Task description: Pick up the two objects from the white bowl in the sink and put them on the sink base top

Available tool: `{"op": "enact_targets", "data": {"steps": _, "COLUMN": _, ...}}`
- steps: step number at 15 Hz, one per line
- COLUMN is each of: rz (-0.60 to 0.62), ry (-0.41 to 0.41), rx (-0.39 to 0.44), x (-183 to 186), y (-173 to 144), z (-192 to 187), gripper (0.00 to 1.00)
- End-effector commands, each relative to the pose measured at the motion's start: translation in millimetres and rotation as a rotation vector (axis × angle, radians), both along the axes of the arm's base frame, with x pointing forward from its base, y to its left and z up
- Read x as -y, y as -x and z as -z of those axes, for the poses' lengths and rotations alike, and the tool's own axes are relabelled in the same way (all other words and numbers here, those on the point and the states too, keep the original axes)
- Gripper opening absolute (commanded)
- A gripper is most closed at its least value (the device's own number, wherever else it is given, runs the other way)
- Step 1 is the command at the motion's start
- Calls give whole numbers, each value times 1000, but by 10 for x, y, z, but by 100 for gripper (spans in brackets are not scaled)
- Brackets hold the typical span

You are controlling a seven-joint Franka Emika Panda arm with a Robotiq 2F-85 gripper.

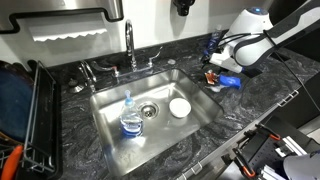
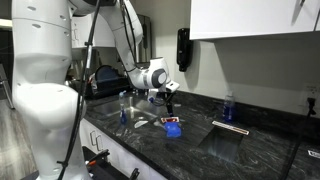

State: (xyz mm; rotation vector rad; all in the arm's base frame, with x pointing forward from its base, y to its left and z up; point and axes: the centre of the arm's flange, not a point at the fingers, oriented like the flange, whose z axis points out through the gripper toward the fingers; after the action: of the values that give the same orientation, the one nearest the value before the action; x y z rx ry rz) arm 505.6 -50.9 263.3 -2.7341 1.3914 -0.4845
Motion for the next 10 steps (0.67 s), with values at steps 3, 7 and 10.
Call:
{"op": "enact_targets", "data": {"steps": 3, "rz": -79, "ry": -86, "rx": -66, "x": -193, "y": 27, "z": -462, "gripper": 100}}
{"op": "enact_targets", "data": {"steps": 7, "rz": -196, "ry": -129, "rx": -210, "x": -541, "y": 163, "z": -708, "gripper": 100}}
{"op": "enact_targets", "data": {"steps": 10, "rz": -245, "ry": -82, "rx": -274, "x": -810, "y": 265, "z": -910, "gripper": 100}}
